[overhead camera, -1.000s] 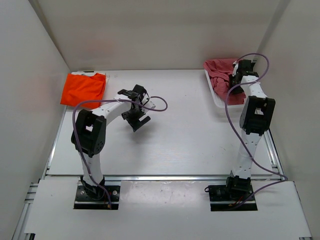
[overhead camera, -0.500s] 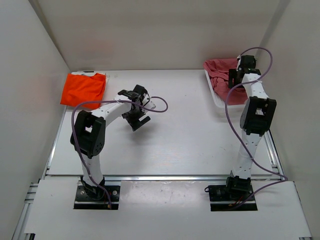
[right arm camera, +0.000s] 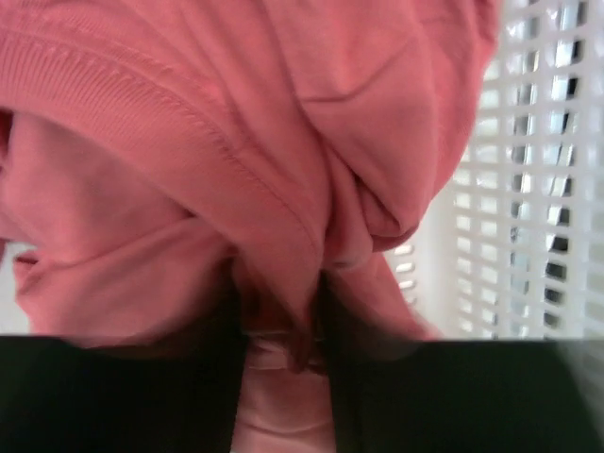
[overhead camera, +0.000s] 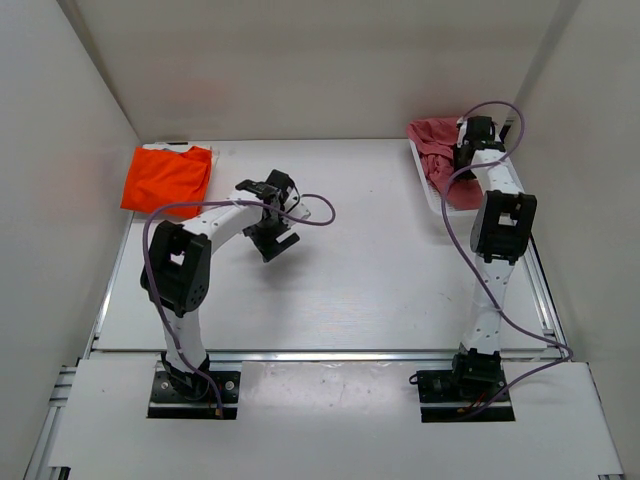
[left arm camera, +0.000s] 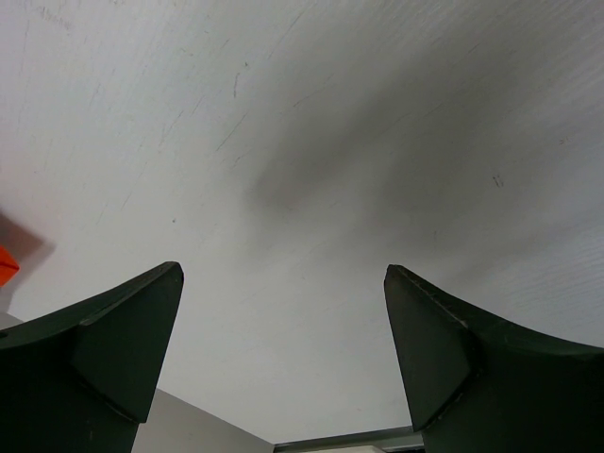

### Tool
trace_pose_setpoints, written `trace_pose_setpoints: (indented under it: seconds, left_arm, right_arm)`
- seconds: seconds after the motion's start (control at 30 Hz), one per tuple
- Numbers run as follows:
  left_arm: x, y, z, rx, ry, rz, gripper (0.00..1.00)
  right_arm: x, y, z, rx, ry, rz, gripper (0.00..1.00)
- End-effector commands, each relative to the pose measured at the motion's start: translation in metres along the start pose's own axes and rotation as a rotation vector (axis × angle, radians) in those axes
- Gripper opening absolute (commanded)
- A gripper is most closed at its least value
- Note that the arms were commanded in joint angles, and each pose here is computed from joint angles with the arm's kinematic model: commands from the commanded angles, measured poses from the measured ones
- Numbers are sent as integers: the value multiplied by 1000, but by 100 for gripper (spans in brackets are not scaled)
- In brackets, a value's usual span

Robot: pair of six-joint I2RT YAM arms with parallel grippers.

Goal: Fold and stack the t-shirts
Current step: Grab crumpled tshirt from bin with the right arm, then move the tshirt to the center of the board

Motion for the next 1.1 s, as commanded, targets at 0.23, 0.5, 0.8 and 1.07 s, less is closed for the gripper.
trace_pose_setpoints:
  seconds: [0.23, 0.5, 0.8, 1.07]
  left_arm:
    - [-2, 15, 10, -55, 3, -24, 99]
    - [7, 29, 40, -134, 83, -62, 99]
    - [33, 72, 93, -237, 299, -208, 99]
    - [69, 100, 116, -290, 422, -304, 99]
  right_arm:
    - [-62, 57, -3, -29, -58, -215, 0]
    - [-174, 260, -13, -97, -75, -817, 0]
    - [-186, 485, 79, -379, 119, -1447, 0]
    - [-172, 475, 162, -576, 155, -1344, 0]
Point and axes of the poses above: each gripper's point midway between its finger pads, its own y axis back along the fingers, its own z axis along the line the jaws close on, x = y × z, the point moved 10 cm from there along y, back along the fingers, and after that the axes turned 6 degrees about -y, right-handed, at the moved point
